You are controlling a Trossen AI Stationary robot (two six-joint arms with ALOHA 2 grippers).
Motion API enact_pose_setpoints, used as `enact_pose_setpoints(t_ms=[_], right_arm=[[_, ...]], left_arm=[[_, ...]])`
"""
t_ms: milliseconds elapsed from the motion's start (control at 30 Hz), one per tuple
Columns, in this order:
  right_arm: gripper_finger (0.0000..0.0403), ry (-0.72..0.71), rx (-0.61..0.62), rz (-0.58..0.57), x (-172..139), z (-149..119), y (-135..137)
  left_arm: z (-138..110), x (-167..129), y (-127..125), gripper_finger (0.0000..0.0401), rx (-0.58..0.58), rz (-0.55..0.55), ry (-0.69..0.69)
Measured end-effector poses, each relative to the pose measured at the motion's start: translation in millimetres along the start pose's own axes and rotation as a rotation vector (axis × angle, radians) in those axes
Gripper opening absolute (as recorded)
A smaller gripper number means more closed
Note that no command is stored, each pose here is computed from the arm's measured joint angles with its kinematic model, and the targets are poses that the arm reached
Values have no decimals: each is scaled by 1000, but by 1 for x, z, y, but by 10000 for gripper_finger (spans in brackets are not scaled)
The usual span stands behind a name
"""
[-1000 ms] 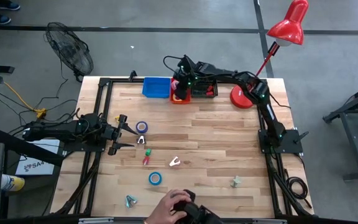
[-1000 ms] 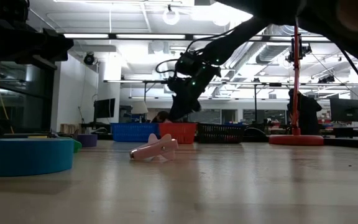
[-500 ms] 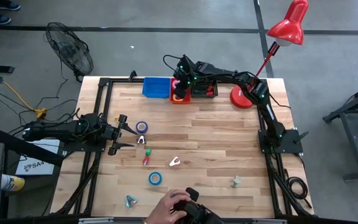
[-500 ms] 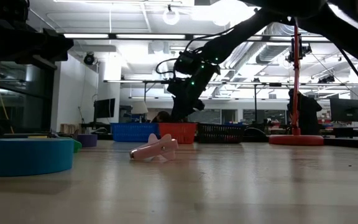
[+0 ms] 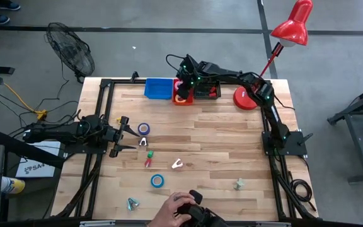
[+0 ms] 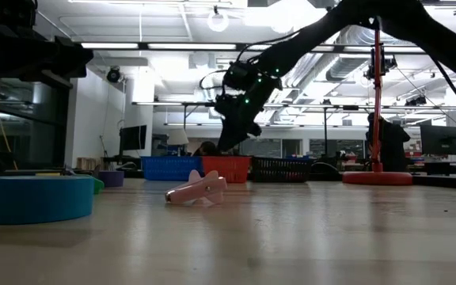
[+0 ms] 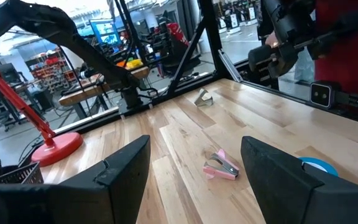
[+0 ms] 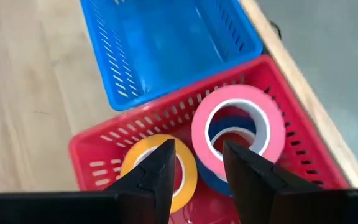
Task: Pick and place Stapler, Stapler remover, tape
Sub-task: Put the blue tape into the red basket
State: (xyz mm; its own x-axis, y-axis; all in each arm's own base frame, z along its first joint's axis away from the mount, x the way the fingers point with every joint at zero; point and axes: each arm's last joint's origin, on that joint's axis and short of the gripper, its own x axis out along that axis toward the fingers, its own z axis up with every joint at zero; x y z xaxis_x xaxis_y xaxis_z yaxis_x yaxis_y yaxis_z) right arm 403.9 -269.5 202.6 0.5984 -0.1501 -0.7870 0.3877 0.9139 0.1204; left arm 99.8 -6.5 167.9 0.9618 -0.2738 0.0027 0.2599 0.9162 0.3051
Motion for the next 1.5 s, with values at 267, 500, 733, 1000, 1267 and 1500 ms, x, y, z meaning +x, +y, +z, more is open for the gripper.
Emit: enact_pose_setpoints(t_ms=[267, 500, 733, 1000, 1267, 1500], right_arm=[[126, -9, -29, 21, -8, 3, 2], [126, -16, -116, 103, -8, 2, 4], [126, -33, -202, 135, -12, 4, 9], [126, -15, -241, 144, -36, 7, 15], [126, 36, -301, 225, -75, 4, 40], [126, -14, -327, 242, -119, -13, 73]], left_arm=[[0, 0, 0, 247, 0, 0, 0], [0, 0, 0, 247, 0, 0, 0], [0, 0, 0, 247, 0, 1, 0], [0, 0, 0, 247, 0, 3, 1], [0, 0, 0, 247, 0, 3, 1], [0, 0, 0, 247, 0, 3, 1]])
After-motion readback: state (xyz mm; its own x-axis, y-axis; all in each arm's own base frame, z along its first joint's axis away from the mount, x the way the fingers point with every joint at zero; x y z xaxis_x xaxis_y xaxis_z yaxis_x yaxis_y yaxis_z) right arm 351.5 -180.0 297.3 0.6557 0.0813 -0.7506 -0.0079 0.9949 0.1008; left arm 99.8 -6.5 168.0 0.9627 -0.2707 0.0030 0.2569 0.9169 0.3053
